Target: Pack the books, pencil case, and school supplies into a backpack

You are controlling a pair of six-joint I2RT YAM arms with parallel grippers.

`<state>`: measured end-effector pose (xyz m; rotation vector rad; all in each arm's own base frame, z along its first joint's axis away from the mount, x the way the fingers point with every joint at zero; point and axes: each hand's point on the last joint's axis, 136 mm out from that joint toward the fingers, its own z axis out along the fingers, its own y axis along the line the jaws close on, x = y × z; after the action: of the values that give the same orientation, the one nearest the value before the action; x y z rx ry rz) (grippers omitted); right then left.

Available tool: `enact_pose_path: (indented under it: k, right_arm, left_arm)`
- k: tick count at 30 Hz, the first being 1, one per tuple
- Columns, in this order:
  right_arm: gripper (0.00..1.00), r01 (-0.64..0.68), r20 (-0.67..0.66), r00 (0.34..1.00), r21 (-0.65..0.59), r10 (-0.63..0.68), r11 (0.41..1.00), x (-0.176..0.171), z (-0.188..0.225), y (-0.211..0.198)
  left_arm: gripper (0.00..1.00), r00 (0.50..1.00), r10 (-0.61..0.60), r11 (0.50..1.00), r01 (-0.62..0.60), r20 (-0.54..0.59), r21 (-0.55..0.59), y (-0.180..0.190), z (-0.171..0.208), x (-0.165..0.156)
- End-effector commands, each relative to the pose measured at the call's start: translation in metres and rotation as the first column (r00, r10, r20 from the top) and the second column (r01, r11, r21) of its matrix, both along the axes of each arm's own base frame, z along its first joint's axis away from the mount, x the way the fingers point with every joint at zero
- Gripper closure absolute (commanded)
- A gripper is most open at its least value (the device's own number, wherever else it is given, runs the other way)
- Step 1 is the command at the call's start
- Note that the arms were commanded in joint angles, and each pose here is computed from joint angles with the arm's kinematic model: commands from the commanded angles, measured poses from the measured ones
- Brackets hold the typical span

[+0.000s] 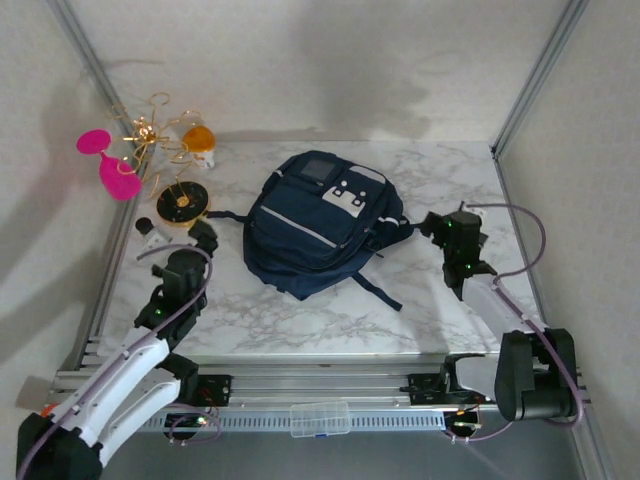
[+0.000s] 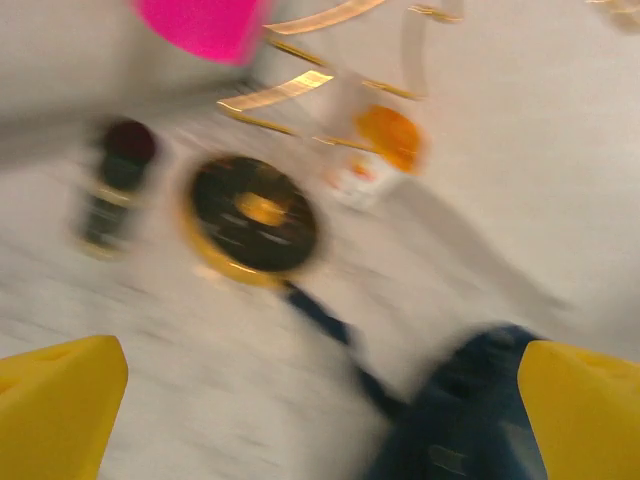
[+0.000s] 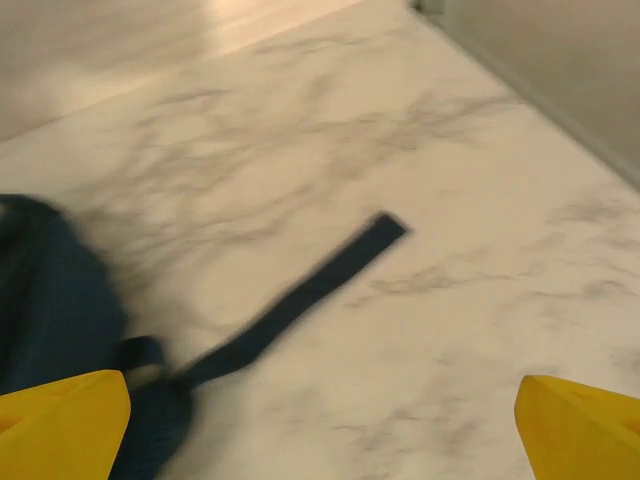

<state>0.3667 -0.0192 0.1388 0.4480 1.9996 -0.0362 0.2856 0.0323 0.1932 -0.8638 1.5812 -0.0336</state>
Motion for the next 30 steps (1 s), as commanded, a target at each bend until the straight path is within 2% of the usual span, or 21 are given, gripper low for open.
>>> enact_pose_path:
  k: [1,3,6,10,13,15,17,22,30]
  right_arm:
    - [0.01,0.045,0.218,0.976,-0.084,-0.026,0.995,0.008,0.018,-0.021]
    - [0.01,0.001,0.238,0.971,-0.103,0.024,0.995,0.009,0.005,-0.020]
    - [0.01,-0.096,0.241,0.963,-0.117,0.122,0.989,0.017,-0.006,-0.008]
    - [0.01,-0.243,0.303,0.906,-0.195,0.294,0.950,0.016,0.002,0.015]
    - [0.01,-0.327,0.334,0.857,-0.235,0.392,0.915,0.004,-0.008,0.032]
    - [0.01,-0.325,0.302,0.874,-0.220,0.381,0.920,0.006,-0.014,0.029]
    - [0.01,-0.283,0.302,0.892,-0.210,0.337,0.936,0.007,-0.015,0.022]
    - [0.01,-0.271,0.302,0.894,-0.221,0.330,0.937,0.007,-0.014,0.023]
    - [0.01,-0.271,0.301,0.894,-0.221,0.330,0.937,0.008,-0.014,0.023]
  left_arm:
    - [0.00,0.982,0.186,0.949,-0.168,-0.045,0.268,0.048,-0.021,-0.018]
    - [0.00,0.985,0.174,0.945,-0.163,-0.015,0.282,0.059,-0.034,-0.016]
    - [0.01,0.998,0.066,0.958,-0.070,0.026,0.278,0.056,-0.040,-0.001]
    - [0.01,0.995,-0.093,0.948,0.077,0.038,0.308,0.032,-0.036,0.030]
    - [0.01,0.990,-0.132,0.945,0.114,0.040,0.308,0.025,-0.036,0.048]
    - [0.01,0.977,-0.202,0.922,0.169,0.061,0.347,0.013,-0.033,0.055]
    - [0.01,0.974,-0.225,0.913,0.198,0.035,0.358,0.008,-0.041,0.063]
    - [0.01,0.974,-0.220,0.904,0.221,-0.045,0.365,0.004,-0.061,0.080]
    - [0.01,0.975,-0.218,0.903,0.216,-0.038,0.371,0.003,-0.060,0.078]
